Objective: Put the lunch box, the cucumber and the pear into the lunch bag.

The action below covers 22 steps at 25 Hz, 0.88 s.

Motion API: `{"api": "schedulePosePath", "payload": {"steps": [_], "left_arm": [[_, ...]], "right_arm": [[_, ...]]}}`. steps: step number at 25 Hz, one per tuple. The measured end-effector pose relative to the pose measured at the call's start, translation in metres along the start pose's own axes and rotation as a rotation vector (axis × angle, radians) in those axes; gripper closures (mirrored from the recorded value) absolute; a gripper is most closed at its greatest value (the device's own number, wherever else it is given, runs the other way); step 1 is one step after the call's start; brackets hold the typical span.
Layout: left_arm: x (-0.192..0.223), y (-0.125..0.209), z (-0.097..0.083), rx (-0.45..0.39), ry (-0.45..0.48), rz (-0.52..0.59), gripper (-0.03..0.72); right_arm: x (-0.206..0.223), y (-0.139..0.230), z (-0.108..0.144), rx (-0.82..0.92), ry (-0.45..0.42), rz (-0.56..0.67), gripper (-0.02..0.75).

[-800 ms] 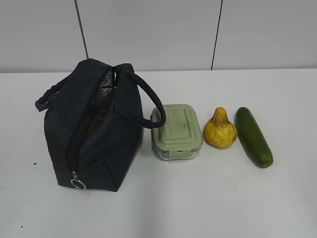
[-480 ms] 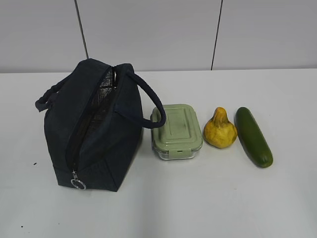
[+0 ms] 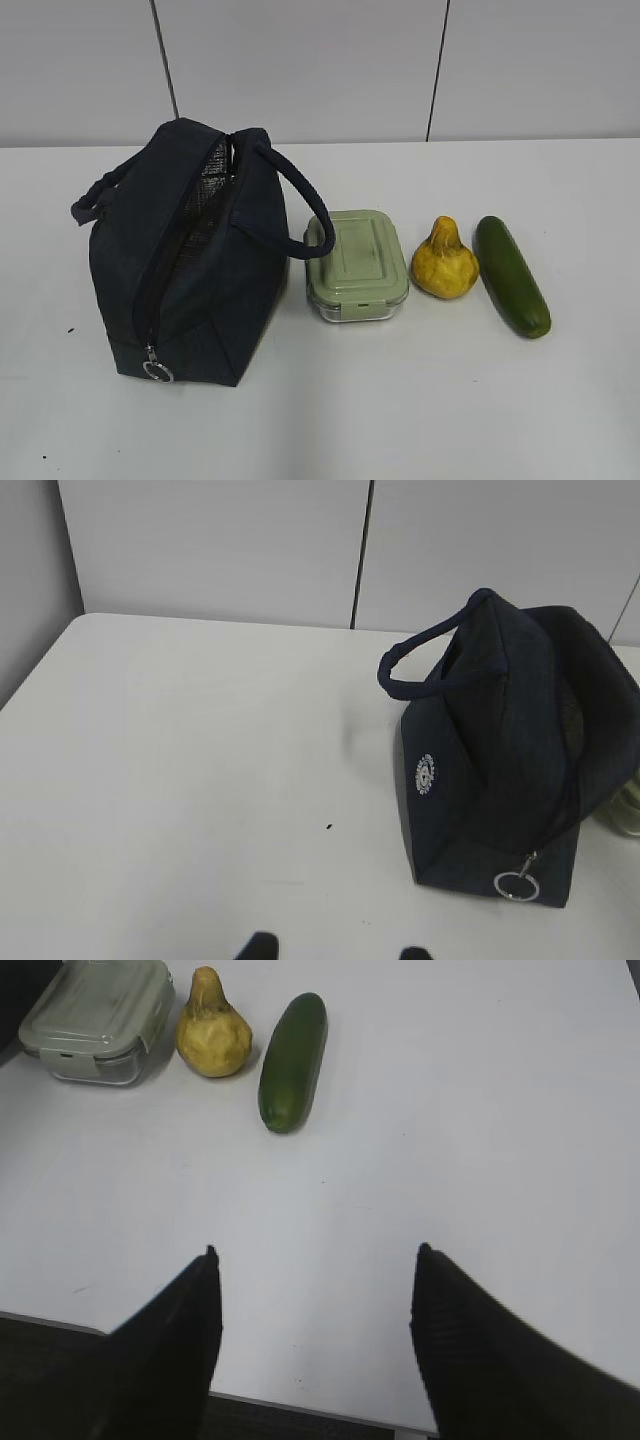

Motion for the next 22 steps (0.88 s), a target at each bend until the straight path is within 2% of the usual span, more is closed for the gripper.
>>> {"api": "schedulePosePath", "payload": {"steps": [15,22], "left_arm": [[0.000,-0.004,-0.019,-0.056,0.110,-0.013,0.450],[0.041,-0.030,-0.037,-0.157,0.207,0.109,0.450]], "right_arm": [[0.000,-0.001,0.007,0.018,-0.039,-0.005,0.268],[0.011,-0.020,0.010,0.026,-0.074,0.023,0.268]]}}
Point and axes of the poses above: a point on each arm's last joint axis where the gripper is mounted, x pointing out along that axis toward the gripper, z along the wrist's bending axis when the last joint is at zero, y = z × x, the point moved 8 cm from there along x, pointing out along that axis toward the gripper, and after that the axes turned 6 degrees about -x, right-handed, at the moved point
